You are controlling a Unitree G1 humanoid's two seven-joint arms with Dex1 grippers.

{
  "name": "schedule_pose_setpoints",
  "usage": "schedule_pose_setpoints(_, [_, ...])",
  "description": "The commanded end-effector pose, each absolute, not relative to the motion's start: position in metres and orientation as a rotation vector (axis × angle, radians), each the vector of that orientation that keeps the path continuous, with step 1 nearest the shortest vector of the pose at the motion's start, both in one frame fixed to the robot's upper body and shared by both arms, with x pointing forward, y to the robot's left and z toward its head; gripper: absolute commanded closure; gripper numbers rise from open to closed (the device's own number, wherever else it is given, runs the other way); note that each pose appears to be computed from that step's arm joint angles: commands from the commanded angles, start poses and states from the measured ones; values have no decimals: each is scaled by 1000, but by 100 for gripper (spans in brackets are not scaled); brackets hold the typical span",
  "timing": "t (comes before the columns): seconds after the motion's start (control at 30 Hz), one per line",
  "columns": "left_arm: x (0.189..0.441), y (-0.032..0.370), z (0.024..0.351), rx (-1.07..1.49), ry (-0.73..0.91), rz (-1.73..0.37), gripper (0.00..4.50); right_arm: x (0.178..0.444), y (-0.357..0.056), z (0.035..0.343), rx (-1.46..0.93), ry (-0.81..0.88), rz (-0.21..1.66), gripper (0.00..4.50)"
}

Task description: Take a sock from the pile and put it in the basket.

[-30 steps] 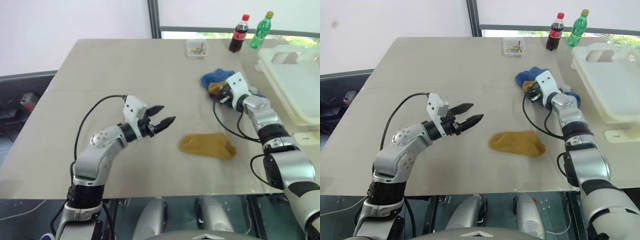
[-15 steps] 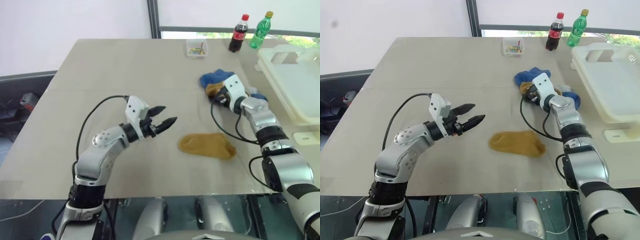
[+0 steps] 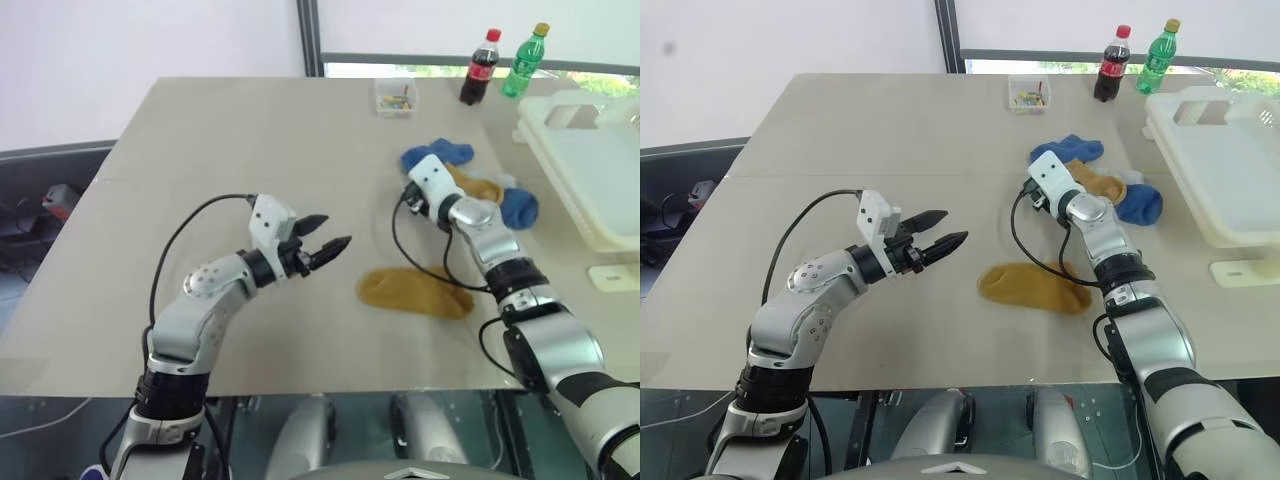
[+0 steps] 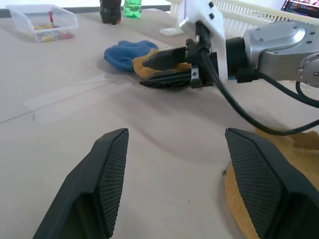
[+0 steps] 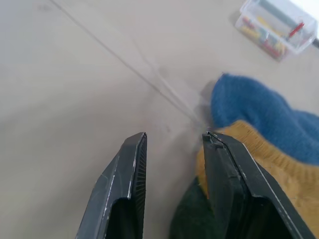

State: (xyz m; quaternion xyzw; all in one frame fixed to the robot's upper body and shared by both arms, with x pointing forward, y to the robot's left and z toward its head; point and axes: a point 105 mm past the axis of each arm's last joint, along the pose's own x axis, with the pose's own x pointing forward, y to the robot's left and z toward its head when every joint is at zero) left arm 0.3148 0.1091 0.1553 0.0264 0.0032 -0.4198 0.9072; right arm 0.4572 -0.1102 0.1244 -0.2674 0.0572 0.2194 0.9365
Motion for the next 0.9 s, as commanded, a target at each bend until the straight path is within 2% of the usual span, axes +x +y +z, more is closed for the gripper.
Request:
schedule_pose_setpoints(0.03, [310,108,168,79,-47,-873,119,466,-116,139,-563,79,367,267])
schedule_pose_setpoints(0.33, [308,111,168,81,-46,-855,119,471,-115,139,-534,80,329,267])
schedule_pose_setpoints(0.47, [308,112,168,81,-46,-851,119,472,-111,142,-501,74,331,390])
schedule_pose_setpoints(0.5, [308,112,168,81,-47,-850,119,472,-110,143,-489,73,334,444])
schedule_pose_setpoints(0.9, [307,110,167,78,-44,-855,119,470,-99,155,-368,60,389,444])
